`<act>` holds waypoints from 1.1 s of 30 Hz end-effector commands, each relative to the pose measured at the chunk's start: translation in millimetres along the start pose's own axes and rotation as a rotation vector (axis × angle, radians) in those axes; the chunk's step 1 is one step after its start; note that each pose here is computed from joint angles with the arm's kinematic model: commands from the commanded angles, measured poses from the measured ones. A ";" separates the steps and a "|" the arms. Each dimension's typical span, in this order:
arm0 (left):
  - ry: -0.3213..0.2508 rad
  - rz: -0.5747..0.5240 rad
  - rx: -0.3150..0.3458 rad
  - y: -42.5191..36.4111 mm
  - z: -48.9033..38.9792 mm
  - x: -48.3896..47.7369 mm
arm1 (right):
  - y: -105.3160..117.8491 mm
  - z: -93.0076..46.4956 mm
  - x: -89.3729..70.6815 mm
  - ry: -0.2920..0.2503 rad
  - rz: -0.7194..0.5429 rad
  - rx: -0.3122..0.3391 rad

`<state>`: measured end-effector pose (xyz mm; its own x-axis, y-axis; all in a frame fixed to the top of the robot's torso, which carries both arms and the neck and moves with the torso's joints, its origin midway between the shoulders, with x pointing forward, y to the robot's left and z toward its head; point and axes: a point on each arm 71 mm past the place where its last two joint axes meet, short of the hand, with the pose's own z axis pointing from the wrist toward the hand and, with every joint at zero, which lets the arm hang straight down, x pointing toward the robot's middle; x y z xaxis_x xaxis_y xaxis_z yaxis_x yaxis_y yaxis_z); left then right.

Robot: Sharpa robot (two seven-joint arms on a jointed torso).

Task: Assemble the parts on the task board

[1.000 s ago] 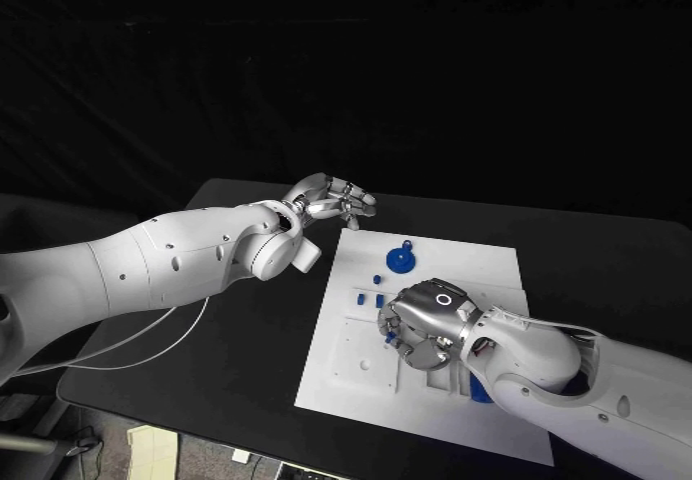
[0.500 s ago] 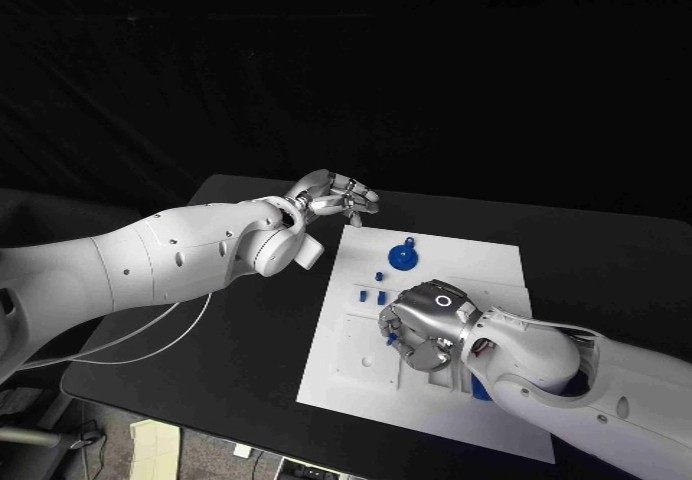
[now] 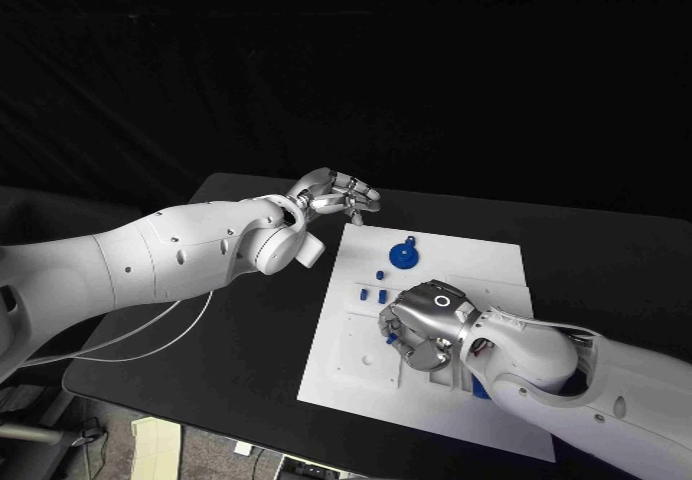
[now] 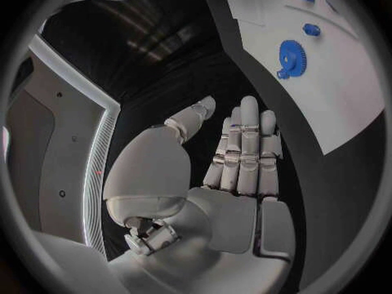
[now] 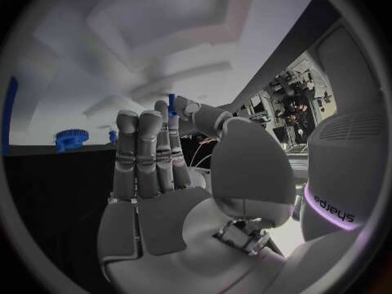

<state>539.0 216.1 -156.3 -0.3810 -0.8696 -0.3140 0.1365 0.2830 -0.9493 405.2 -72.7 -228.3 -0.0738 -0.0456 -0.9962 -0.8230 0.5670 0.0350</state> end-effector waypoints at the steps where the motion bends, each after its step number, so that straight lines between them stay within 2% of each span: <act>1: 0.010 -0.010 0.007 -1.4 0.5 1.9 | 0.4 0.2 3.0 0.024 -0.028 -0.003; 33: 0.021 -0.013 0.002 -1.5 0.9 3.9 | 3.9 4.8 10.9 0.093 -0.035 0.000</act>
<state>538.8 214.5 -156.6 -0.3866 -0.8678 -0.3121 0.1334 0.2823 -0.9500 404.8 -65.1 -231.5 -0.0665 -0.0929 -0.9935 -0.8282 0.5604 0.0030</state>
